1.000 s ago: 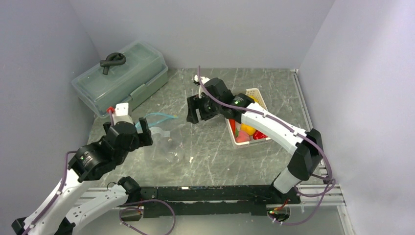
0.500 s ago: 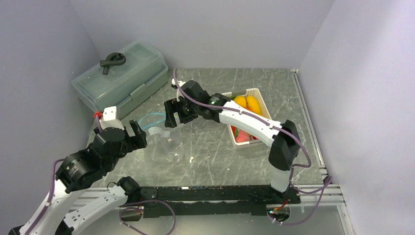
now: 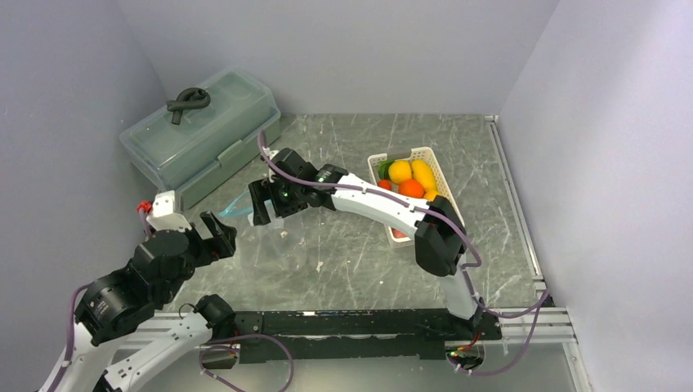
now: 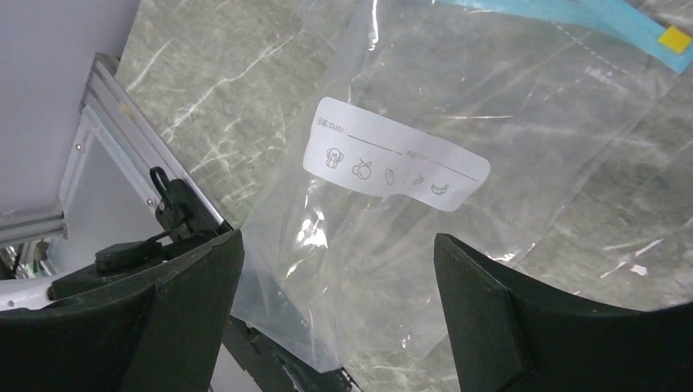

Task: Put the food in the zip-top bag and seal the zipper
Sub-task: Pick up the zipper food storage bag at the center of the board.

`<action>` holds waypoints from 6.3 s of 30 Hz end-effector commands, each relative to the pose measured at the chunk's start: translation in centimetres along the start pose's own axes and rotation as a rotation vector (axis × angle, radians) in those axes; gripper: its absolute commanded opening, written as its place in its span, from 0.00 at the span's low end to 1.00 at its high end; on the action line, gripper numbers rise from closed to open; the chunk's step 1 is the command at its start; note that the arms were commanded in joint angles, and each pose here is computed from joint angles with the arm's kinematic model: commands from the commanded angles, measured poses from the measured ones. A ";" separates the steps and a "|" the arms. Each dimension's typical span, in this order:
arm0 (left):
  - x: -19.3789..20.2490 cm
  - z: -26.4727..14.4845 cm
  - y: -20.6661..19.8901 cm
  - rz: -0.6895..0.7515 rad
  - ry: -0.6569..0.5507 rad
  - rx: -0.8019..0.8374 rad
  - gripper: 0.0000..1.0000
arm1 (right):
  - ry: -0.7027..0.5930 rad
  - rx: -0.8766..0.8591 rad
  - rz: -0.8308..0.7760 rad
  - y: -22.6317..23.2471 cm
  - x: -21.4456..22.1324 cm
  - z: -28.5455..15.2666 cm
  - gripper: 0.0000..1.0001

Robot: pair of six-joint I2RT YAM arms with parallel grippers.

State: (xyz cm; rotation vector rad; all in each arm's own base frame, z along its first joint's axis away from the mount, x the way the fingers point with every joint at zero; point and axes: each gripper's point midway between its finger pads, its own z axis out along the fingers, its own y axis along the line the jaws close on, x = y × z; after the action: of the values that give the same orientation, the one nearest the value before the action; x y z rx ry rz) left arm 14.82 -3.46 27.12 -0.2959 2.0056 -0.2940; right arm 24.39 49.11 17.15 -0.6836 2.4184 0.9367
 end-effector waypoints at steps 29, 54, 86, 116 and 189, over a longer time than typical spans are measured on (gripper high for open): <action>0.8 -0.9 -0.4 -0.023 0.024 0.070 0.99 | 0.011 0.145 -0.030 -0.3 2.0 5.2 0.31; 1.0 3.6 -4.5 0.030 0.104 0.034 0.99 | -0.146 0.146 -0.217 -2.7 4.0 -5.4 0.00; -2.1 7.5 -9.9 -0.003 0.233 0.164 0.85 | -0.449 0.059 -0.676 -5.3 7.8 -17.0 0.00; 0.3 5.0 -14.4 -0.004 0.481 0.482 0.84 | -0.652 -0.203 -0.974 0.0 8.0 -21.5 0.00; -3.3 8.4 -7.9 0.254 0.416 0.064 0.00 | -0.617 0.348 -0.538 -7.6 1.8 -24.6 0.78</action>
State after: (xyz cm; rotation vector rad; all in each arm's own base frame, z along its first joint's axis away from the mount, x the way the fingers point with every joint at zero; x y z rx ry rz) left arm 23.46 -12.56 27.67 0.1000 2.4649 -0.4224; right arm 19.41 28.16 27.16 -0.9294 1.5627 0.4895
